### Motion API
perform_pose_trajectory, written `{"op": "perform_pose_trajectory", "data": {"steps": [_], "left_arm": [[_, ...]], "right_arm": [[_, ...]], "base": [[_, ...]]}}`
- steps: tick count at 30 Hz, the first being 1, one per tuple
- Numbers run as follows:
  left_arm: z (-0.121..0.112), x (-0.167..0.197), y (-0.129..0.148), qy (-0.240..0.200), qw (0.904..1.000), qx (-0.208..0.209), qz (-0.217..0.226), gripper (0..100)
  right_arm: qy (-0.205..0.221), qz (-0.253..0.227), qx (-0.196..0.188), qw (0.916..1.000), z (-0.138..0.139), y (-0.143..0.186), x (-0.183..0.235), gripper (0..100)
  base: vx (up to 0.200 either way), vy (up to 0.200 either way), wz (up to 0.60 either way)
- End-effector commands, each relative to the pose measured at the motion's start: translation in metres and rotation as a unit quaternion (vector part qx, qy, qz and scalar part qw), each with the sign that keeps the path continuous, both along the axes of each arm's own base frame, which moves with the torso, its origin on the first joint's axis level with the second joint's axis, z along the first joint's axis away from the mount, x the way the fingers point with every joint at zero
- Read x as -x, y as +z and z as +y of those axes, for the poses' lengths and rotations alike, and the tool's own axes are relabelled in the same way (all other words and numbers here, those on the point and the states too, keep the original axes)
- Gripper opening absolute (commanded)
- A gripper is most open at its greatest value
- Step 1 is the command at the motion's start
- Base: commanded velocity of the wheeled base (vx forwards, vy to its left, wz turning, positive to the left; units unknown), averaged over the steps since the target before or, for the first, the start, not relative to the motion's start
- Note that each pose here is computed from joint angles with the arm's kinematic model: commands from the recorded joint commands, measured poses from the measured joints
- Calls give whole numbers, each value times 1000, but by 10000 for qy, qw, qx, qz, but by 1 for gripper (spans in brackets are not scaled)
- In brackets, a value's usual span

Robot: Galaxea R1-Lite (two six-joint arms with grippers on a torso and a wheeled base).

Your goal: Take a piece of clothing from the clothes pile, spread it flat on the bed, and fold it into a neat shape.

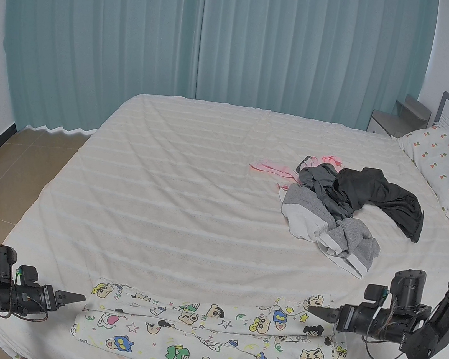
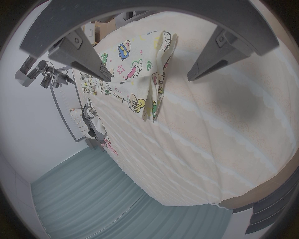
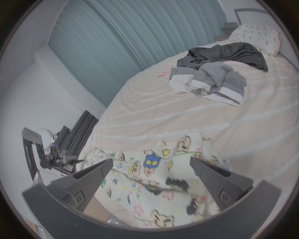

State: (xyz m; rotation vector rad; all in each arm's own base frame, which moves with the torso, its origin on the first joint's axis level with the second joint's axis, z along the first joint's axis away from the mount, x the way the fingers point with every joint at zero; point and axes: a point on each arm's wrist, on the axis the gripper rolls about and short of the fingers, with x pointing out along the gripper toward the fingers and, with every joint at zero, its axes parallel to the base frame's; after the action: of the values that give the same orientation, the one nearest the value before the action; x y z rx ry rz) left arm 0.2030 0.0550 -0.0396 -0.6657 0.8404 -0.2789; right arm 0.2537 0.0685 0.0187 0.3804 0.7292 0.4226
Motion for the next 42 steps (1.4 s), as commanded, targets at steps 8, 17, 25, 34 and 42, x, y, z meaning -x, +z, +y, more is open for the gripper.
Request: {"op": "perform_pose_trajectory", "data": {"steps": [8, 17, 25, 34, 42], "left_arm": [[0, 0, 0, 4, 10000, 1, 4, 100], [0, 0, 0, 12, 10000, 4, 11, 100], [0, 1, 0, 12, 10000, 6, 18, 100], [-3, -20, 33, 400, 9968, 258, -636, 100], [-35, -63, 57, 47, 9916, 401, -1226, 100]], "right_arm": [[-213, 695, 200, 9972, 26, -73, -41, 100], [-613, 934, 420, 9928, 12, -78, -29, 100], [-911, 683, 188, 9933, 6, -43, -9, 100], [-1152, -172, -458, 9921, -9, 13, 46, 100], [-1877, -80, -718, 9796, -9, 12, 50, 100]], "base": [[0, 0, 0], [0, 0, 0], [0, 0, 0], [0, 0, 0], [0, 0, 0]]}}
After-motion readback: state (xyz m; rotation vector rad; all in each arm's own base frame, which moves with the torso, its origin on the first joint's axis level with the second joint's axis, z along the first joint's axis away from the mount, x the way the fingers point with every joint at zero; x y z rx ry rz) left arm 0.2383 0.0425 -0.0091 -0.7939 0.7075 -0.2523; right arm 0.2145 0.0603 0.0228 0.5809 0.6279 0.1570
